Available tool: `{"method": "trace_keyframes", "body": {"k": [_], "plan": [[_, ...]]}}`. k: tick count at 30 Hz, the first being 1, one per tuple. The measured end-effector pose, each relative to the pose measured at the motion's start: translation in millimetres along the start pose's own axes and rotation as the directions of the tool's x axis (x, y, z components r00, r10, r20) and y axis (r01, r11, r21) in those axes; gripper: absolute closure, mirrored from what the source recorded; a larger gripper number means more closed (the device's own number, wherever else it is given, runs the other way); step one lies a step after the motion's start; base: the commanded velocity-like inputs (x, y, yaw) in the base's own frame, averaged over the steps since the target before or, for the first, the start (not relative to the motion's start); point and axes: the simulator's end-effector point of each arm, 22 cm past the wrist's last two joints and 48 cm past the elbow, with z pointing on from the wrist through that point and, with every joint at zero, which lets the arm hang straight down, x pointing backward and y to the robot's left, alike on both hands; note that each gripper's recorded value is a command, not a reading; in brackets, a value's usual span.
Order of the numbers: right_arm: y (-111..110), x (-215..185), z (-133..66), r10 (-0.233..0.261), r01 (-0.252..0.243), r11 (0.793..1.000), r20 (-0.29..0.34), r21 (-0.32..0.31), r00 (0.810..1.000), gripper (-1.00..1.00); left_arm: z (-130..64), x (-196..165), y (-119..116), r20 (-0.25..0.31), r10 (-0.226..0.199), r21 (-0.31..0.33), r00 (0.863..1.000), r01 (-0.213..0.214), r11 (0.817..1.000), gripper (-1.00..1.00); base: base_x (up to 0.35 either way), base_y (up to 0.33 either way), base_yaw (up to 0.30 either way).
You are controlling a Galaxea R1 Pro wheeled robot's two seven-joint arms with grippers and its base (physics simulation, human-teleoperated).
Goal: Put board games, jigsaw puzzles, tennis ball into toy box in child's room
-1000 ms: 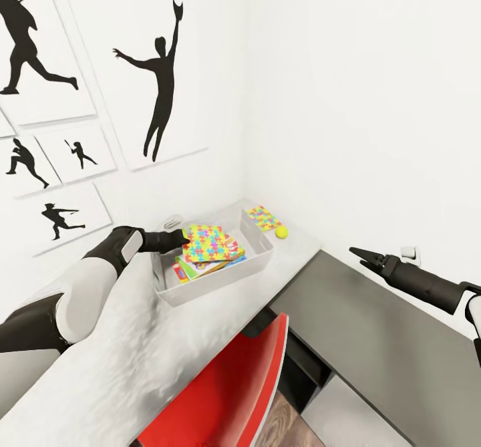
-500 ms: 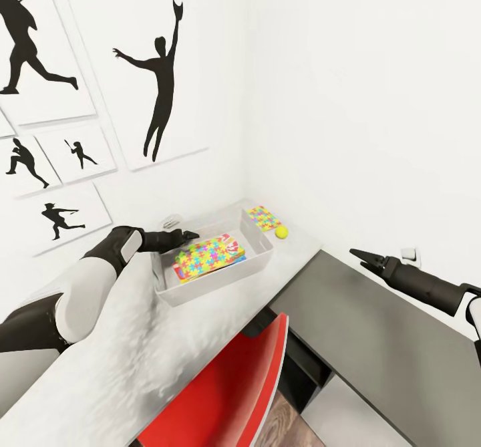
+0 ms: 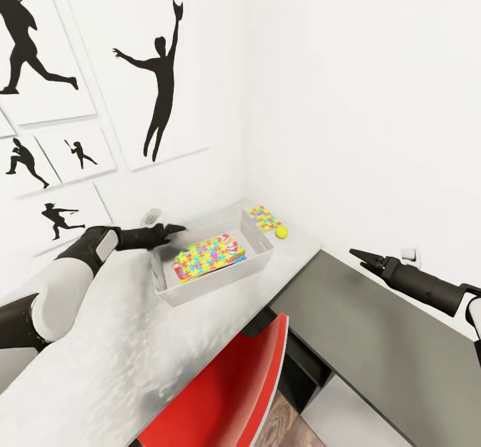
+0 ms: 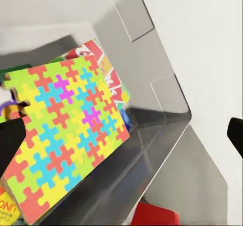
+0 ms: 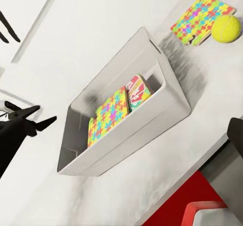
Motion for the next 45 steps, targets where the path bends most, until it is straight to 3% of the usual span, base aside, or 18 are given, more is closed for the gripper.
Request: {"method": "trace_keyframes", "body": {"k": [4,7,15,21,26,28,30,35,41,45], "plan": [[1,0,0.7,-0.001,0.001,1.0,-0.002,-0.001,1.0,-1.0,-31.8,-13,-2,0.007,-0.041,0.097,0.999,0.041,0.994,-1.0,0.0,0.0,0.0],[1,1,1.5,-0.002,0.002,1.0,-0.004,-0.002,1.0,-1.0,-51.1,-21,2,0.018,-0.051,0.129,0.999,0.048,0.991,-1.0,0.0,0.0,0.0],[10,7,16.2,-0.03,0.03,1.0,-0.038,-0.005,0.999,-1.0,-88.1,-39,25,0.053,-0.053,0.111,0.997,0.046,0.993,-1.0,0.0,0.0,0.0],[27,9,58.3,-0.107,0.112,0.993,-0.104,0.043,0.989,-1.0,-101.8,-52,27,0.076,-0.026,0.094,0.997,0.019,0.995,-1.0,0.0,0.0,0.0],[34,10,105.9,-0.157,0.18,0.975,-0.167,0.133,0.973,-1.0,-105.8,-58,24,0.079,-0.02,0.09,0.997,0.013,0.996,-1.0,0.0,0.0,0.0],[46,11,137.8,-0.161,0.193,0.968,-0.194,0.16,0.968,-1.0,-107.1,-60,23,0.081,-0.018,0.088,0.997,0.011,0.996,-1.0,0.0,0.0,0.0],[56,17,168.9,-0.147,0.194,0.962,-0.229,0.194,0.962,-1.0,-107.9,-62,22,0.084,-0.014,0.086,0.996,0.007,0.996,-1.0,0.0,0.0,0.0],[68,38,219.3,-0.105,0.202,0.934,-0.314,0.296,0.943,-1.0,-108.1,-64,24,0.081,0.009,0.054,0.997,-0.013,0.998,-1.0,0.0,0.0,0.0],[70,74,244.7,-0.061,0.241,0.88,-0.405,0.409,0.912,-1.0,-106.0,-60,39,0.057,0.035,-0.027,0.998,-0.033,0.999,-1.0,0.0,0.0,0.0],[70,85,248.4,-0.051,0.255,0.864,-0.43,0.433,0.901,-1.0,-100.8,-59,40,0.047,0.043,-0.05,0.998,-0.04,0.998,-1.0,0.0,0.0,0.0]]}}
